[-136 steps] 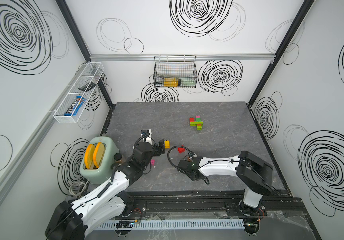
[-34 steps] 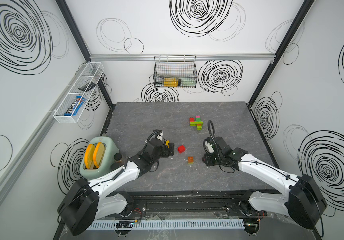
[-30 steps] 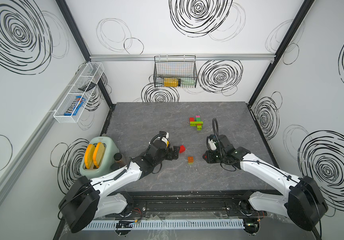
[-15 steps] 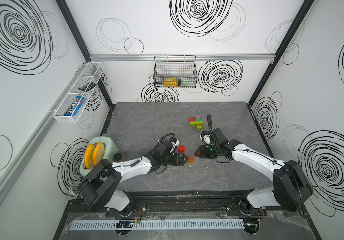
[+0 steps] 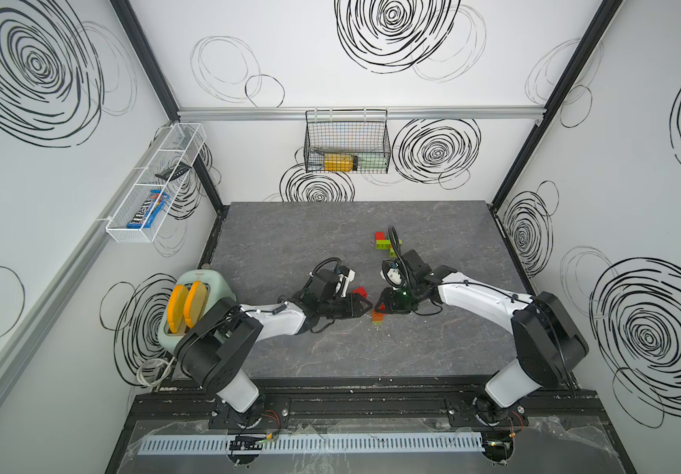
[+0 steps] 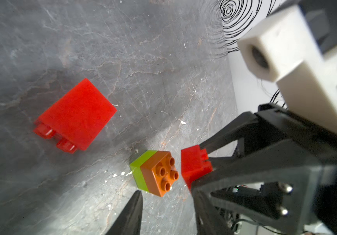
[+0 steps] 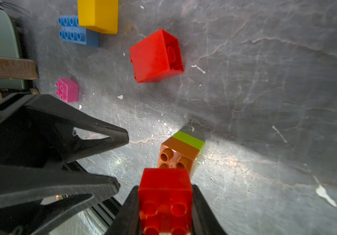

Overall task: Assemble the number 4 with lego
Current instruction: Place the lego brick at the center of the board.

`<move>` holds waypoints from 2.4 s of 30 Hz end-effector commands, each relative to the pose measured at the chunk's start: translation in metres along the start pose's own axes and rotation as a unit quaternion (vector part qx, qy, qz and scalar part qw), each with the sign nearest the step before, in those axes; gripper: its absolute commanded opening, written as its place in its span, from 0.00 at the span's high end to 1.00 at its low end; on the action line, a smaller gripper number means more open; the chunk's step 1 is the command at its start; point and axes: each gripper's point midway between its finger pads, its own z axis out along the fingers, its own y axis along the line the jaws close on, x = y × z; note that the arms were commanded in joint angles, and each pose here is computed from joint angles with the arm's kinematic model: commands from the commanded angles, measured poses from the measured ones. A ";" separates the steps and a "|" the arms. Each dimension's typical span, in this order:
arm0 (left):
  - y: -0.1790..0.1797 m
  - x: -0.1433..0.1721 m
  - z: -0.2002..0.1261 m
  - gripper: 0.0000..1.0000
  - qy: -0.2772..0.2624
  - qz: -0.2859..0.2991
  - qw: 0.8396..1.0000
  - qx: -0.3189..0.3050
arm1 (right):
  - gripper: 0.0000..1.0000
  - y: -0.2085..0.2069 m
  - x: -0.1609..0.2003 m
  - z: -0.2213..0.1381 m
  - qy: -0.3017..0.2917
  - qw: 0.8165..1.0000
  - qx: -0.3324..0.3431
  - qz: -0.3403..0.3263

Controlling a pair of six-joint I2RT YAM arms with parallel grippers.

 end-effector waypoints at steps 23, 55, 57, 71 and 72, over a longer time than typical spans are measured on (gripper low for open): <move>0.020 0.021 0.021 0.73 0.056 -0.069 0.996 0.029 | 0.93 -0.013 0.015 0.020 0.038 0.996 0.078 0.010; 0.022 0.020 0.012 0.60 0.068 -0.068 0.995 0.024 | 0.80 -0.088 0.023 -0.013 -0.016 0.978 0.193 0.072; 0.016 0.015 0.007 0.56 0.066 -0.054 0.996 0.025 | 0.75 -0.094 0.027 -0.007 -0.015 0.976 0.203 0.077; 0.015 -0.001 -0.005 0.22 0.047 -0.022 0.999 -0.009 | 0.42 -0.094 0.024 -0.008 -0.023 0.975 0.205 0.077; 0.015 -0.001 -0.005 0.22 0.047 -0.022 0.999 -0.008 | 0.42 -0.095 0.025 -0.008 -0.022 0.975 0.206 0.076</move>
